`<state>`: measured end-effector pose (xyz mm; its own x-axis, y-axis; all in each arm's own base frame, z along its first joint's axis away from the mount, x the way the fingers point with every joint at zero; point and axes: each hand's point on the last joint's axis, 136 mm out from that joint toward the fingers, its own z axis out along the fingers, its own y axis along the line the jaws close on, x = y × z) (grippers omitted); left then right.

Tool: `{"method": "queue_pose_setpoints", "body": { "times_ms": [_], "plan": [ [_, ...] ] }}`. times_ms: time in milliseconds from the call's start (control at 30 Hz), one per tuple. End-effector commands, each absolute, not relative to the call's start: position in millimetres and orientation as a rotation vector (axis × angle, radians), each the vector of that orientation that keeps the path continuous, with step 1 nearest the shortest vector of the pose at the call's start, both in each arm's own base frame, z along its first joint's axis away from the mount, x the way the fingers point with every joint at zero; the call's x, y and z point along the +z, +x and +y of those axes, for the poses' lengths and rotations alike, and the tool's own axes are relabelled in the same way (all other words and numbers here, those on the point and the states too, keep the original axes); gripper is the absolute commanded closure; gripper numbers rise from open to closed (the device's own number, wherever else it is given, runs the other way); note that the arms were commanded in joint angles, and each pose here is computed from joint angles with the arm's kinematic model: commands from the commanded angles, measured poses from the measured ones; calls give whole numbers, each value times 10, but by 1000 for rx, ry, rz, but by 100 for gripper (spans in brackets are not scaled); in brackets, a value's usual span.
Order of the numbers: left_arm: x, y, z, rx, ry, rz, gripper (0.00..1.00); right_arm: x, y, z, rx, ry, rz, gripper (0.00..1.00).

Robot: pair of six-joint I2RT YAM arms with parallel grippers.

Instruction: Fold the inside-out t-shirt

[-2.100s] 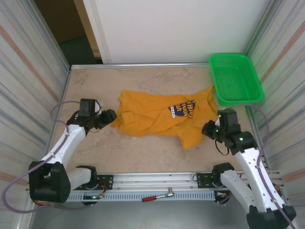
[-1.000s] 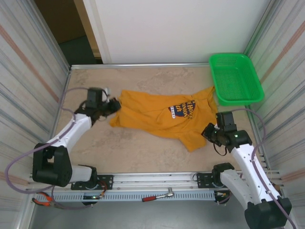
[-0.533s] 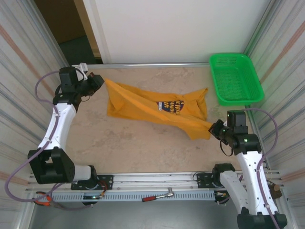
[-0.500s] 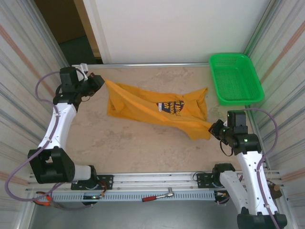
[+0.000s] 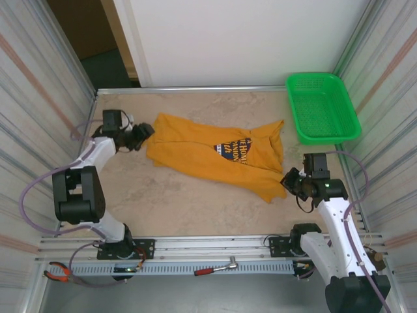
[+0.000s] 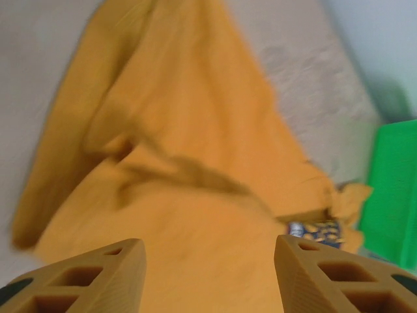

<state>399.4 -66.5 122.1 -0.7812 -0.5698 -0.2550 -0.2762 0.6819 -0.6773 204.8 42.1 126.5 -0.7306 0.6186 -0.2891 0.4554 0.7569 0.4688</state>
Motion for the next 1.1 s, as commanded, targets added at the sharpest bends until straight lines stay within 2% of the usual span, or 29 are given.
{"method": "queue_pose_setpoints", "body": {
  "times_ms": [0,167,467,700,900,933,1000,1067],
  "plan": [
    [1290,3731,-719,-778,-643,2419,44,1333,2128,378,505,797,2479,100],
    [967,3545,-806,-697,-643,2486,41,1315,2174,404,518,786,2497,100],
    [768,3760,-549,-459,-681,2521,37,1370,2165,387,513,782,2477,100],
    [627,4060,-549,-425,-640,2566,36,1377,2141,379,511,787,2475,100],
    [459,4086,-588,-435,-645,2608,38,1423,2127,371,516,787,2461,100],
    [447,4078,-592,-439,-642,2608,42,1438,2129,370,519,787,2457,100],
    [446,4072,-611,-461,-630,2601,58,1451,2133,373,523,784,2454,100],
    [474,4063,-630,-485,-612,2589,84,1476,2142,376,527,779,2450,100]
  ]
}}
